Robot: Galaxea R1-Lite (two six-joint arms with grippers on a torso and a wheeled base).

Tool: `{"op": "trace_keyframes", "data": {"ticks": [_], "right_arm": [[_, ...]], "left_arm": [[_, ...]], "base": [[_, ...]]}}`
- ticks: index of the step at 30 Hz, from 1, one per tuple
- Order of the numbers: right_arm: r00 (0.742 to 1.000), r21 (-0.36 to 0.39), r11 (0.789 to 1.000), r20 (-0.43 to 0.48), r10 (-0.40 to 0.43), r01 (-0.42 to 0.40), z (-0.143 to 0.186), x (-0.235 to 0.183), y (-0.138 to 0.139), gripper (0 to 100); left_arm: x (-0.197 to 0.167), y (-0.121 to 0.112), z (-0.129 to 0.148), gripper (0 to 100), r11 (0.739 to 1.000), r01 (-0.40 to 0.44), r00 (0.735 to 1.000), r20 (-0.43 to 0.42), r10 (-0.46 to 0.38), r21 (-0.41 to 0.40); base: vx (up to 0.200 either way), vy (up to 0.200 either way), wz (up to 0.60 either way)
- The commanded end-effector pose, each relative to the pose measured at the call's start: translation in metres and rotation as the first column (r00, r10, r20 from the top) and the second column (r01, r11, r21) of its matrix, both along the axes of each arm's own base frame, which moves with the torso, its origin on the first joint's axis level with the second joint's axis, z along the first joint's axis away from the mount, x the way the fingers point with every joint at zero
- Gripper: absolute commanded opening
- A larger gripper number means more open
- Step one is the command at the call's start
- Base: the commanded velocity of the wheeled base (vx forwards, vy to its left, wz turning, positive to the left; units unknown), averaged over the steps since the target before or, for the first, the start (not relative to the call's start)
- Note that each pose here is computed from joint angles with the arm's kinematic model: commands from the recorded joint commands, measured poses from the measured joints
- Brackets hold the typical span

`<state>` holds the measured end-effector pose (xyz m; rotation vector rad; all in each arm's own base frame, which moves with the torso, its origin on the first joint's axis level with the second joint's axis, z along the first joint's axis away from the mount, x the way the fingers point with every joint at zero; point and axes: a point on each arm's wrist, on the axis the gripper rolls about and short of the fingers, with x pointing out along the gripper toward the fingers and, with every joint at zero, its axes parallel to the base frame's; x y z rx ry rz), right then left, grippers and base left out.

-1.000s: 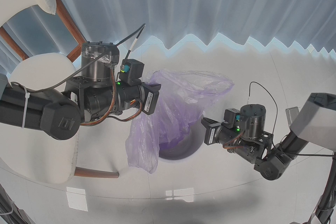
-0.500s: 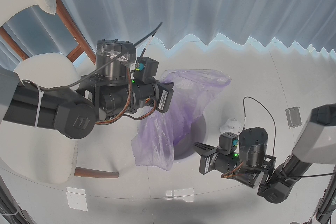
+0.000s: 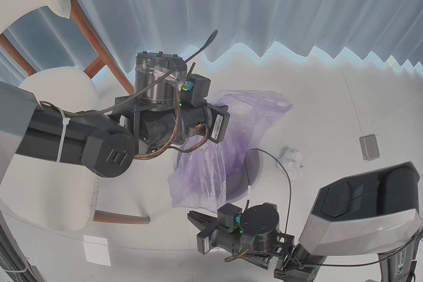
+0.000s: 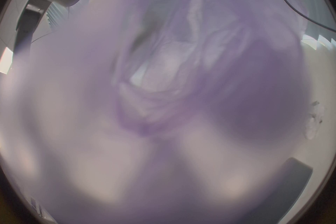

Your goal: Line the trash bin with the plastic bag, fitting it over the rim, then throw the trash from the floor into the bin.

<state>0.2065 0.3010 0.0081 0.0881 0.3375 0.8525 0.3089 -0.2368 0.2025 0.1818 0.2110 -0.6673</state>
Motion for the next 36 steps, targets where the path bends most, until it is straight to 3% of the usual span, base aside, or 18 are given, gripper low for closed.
{"op": "trace_keyframes", "data": {"ticks": [1,4,9,13,17,23,31,36], "right_arm": [[0.998,0.022,0.998,0.009,0.062,-0.062,-0.014,-0.008,0.03,0],[0.996,0.097,0.993,0.057,0.065,-0.07,-0.009,0.004,0.055,0],[0.997,0.161,0.986,0.069,0.044,-0.055,-0.001,0.012,0.063,0],[0.996,0.224,0.974,0.06,-0.06,0.045,0.007,0.028,0.062,0],[0.98,0.279,0.947,0.074,-0.184,0.156,0.02,0.059,0.049,0],[0.952,0.285,0.922,0.08,-0.295,0.262,0.024,0.095,0.019,0],[0.924,0.283,0.897,0.081,-0.374,0.339,0.028,0.119,-0.008,0],[0.941,0.208,0.925,0.047,-0.335,0.318,0.007,0.102,-0.004,0]], "left_arm": [[0.002,0.0,-0.002,0,1.0,-0.002,1.0,-0.002,0.002,0.001],[0.002,0.0,-0.002,0,1.0,-0.005,1.0,-0.002,0.005,0.001],[0.003,0.0,-0.001,0,1.0,-0.007,1.0,0.006,0.007,-0.009],[0.003,0.002,0.0,0,1.0,-0.013,1.0,0.007,0.013,-0.013],[0.003,0.002,0.0,0,1.0,-0.017,1.0,0.0,0.017,-0.022],[0.002,0.002,0.004,0,0.999,-0.014,1.0,0.008,0.014,-0.031],[-0.001,0.002,-0.003,0,1.0,-0.013,1.0,-0.01,0.013,-0.016],[-0.004,0.007,-0.019,0,0.999,-0.025,0.998,-0.053,0.027,0.025]], "base": [[0.0,0.0,0.0],[0.0,0.0,0.0],[0.0,0.0,0.0],[0.0,0.0,0.0],[0.0,0.0,0.0],[0.0,0.0,0.0],[0.0,0.0,0.0],[0.0,0.0,0.0]]}}
